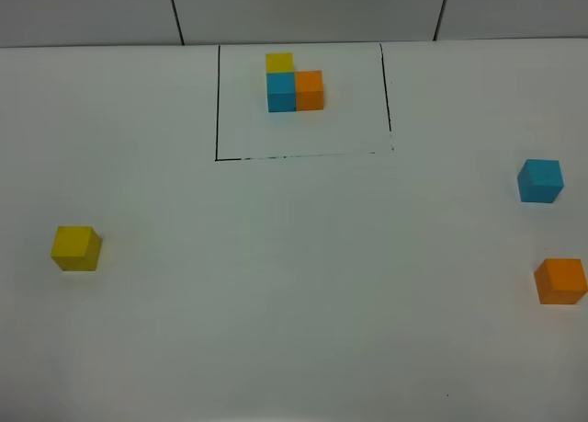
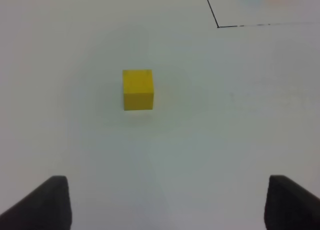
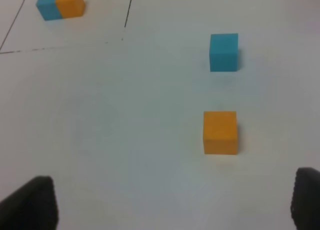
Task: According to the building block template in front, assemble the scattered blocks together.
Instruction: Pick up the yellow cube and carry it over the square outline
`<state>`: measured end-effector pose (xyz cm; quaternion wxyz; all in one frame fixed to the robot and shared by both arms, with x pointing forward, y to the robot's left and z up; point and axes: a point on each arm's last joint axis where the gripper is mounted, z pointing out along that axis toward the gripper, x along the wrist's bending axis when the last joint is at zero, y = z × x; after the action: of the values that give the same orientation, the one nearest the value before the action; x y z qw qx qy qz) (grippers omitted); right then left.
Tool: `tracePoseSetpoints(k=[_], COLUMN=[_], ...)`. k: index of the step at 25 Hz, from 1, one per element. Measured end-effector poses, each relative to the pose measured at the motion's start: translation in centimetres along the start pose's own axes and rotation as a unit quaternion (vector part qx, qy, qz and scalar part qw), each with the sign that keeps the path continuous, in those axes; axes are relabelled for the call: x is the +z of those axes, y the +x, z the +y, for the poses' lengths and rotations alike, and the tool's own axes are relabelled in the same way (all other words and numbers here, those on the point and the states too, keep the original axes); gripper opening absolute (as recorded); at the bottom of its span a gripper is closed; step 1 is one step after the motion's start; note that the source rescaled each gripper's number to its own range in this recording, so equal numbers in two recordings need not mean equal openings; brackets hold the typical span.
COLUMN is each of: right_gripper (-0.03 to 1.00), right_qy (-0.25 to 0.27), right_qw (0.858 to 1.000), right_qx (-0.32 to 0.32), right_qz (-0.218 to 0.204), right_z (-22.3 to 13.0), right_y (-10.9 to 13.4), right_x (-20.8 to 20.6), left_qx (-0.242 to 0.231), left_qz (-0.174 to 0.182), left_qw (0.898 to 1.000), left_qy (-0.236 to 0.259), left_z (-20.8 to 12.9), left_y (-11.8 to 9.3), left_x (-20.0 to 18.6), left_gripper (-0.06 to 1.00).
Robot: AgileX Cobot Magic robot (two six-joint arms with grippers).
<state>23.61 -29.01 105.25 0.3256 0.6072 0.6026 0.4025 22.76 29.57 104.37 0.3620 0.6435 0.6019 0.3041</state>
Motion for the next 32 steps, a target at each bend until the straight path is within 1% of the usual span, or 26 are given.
tracePoseSetpoints(k=[32], right_gripper=[0.96], right_qy=[0.000], right_qw=[1.000], right_qx=[0.000], right_qz=[0.000], right_z=[0.00], right_y=[0.00], right_x=[0.00], left_qx=[0.000], left_qz=[0.000], left_qw=[1.000], left_qy=[0.000], left_z=[0.00], left_y=[0.00], left_x=[0.00], left_gripper=[0.68])
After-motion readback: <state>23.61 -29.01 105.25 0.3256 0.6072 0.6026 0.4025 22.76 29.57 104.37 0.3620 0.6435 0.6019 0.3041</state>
